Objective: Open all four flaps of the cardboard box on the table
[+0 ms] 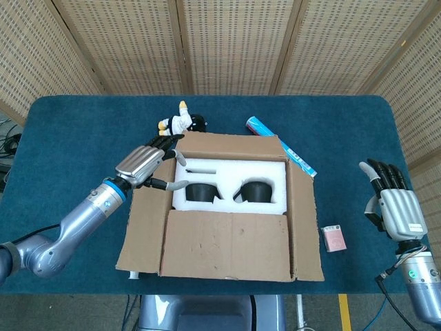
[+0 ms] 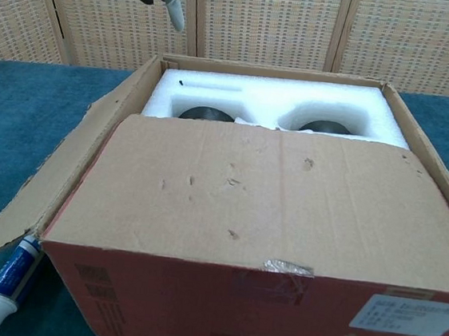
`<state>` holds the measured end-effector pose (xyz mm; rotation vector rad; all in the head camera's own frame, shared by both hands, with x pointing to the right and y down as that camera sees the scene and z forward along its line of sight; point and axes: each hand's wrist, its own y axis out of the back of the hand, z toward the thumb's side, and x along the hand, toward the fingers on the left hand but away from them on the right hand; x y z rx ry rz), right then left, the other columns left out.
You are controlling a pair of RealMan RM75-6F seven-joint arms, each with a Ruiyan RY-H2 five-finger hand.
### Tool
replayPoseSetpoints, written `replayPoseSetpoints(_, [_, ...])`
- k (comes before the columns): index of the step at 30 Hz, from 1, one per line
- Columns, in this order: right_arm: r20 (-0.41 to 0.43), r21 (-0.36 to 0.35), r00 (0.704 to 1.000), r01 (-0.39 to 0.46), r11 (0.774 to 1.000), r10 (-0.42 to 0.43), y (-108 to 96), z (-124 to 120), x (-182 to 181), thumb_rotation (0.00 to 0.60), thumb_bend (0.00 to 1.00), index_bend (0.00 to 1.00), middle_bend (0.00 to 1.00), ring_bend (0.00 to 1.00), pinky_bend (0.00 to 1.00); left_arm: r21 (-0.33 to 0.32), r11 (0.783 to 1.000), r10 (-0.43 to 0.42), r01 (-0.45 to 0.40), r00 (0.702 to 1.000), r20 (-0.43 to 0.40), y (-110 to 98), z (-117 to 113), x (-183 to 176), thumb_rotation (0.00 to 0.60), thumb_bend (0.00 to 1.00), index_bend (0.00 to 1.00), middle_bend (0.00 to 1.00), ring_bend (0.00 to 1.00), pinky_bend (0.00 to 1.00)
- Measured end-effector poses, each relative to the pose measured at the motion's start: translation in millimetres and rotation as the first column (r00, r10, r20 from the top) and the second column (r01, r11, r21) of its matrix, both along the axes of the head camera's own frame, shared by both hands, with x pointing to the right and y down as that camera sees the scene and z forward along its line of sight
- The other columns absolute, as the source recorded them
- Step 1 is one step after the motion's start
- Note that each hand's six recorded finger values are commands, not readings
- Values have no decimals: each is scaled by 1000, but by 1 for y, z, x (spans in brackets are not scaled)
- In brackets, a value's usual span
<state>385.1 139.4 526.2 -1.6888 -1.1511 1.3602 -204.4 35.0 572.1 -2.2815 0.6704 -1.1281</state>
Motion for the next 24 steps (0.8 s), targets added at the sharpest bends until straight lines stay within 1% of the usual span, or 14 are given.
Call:
replayPoseSetpoints(3, [2, 1, 1000, 0, 1000, 0, 0, 0, 0, 600, 996, 86, 57, 0, 0, -52, 998, 24, -25, 999, -21, 13, 1, 3, 121, 142, 386, 0, 0, 0])
replayPoseSetpoints(9, [4, 6, 1000, -6, 1000, 6, 2, -2, 2, 600, 998, 86, 57, 0, 0, -58, 994, 95, -96, 995, -26, 30, -1, 7, 117, 116, 389, 0, 0, 0])
replayPoseSetpoints(13, [4, 9, 1000, -10, 1000, 10, 3, -4, 4, 600, 995, 86, 57, 0, 0, -34, 988, 149, -149, 989, -11, 40, 0, 9, 116, 101, 389, 0, 0, 0])
replayPoseSetpoints(17, [7, 13, 1000, -12, 1000, 12, 3, -5, 5, 600, 997, 86, 57, 0, 0, 9, 981, 192, -192, 981, 3, 48, -1, 13, 116, 94, 389, 0, 0, 0])
replayPoseSetpoints(24, [9, 15, 1000, -18, 1000, 18, 5, -7, 9, 600, 997, 86, 57, 0, 0, 58, 973, 225, -225, 974, 19, 56, 1, 20, 114, 86, 388, 0, 0, 0])
